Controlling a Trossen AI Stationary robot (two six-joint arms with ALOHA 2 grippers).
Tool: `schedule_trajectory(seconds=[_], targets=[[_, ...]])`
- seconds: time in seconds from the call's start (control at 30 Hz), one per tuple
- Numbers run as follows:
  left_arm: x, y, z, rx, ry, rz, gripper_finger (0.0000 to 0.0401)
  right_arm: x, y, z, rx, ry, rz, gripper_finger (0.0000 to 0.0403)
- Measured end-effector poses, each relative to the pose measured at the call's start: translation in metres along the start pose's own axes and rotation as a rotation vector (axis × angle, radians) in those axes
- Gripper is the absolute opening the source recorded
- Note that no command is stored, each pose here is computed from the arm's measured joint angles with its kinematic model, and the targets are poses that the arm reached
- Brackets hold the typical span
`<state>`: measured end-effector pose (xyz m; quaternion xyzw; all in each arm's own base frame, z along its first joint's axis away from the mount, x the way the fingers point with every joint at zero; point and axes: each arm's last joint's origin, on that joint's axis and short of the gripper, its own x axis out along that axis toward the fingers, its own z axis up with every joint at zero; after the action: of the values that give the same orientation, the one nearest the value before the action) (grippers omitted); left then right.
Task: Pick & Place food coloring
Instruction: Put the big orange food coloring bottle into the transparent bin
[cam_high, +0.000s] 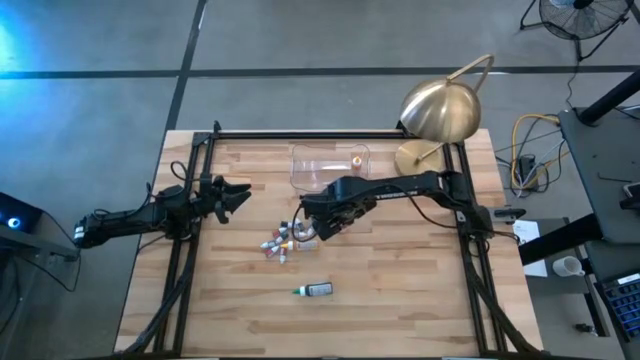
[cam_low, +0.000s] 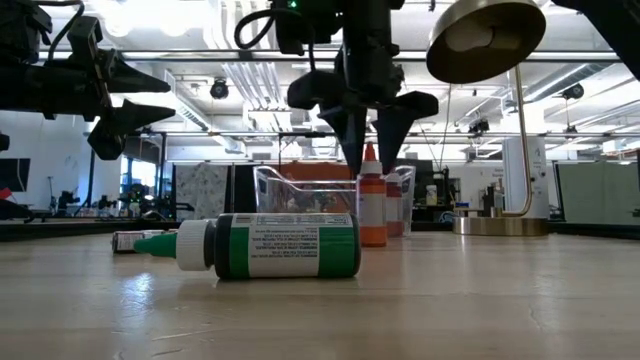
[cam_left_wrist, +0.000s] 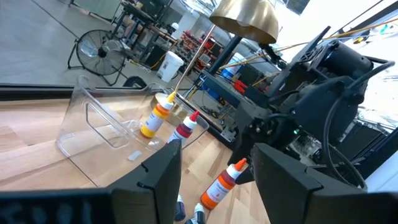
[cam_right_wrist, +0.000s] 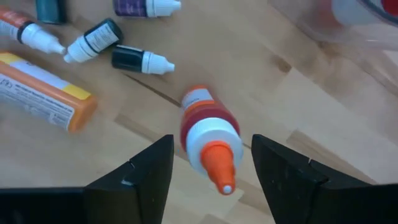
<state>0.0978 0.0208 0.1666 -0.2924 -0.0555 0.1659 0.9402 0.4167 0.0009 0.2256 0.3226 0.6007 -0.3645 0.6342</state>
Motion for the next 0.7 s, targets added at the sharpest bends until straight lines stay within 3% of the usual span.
schedule_trajectory(seconds=[0.2,0.53,0.7], targets=[[0.000,0.000,0.000,0.000,0.000,0.000,0.0167,0.005,-0.001,0.000,-0.002,0.000,-0.008,0.0185],[0.000,0.000,0.000,0.000,0.000,0.000,0.0167,0.008,-0.003,-0.001,-0.006,-0.014,-0.030,0.0118],[0.000,0.000,0.000,0.000,0.000,0.000,0.0167,-0.003,0.000,0.003,-0.046,-0.064,-0.015,0.0110]])
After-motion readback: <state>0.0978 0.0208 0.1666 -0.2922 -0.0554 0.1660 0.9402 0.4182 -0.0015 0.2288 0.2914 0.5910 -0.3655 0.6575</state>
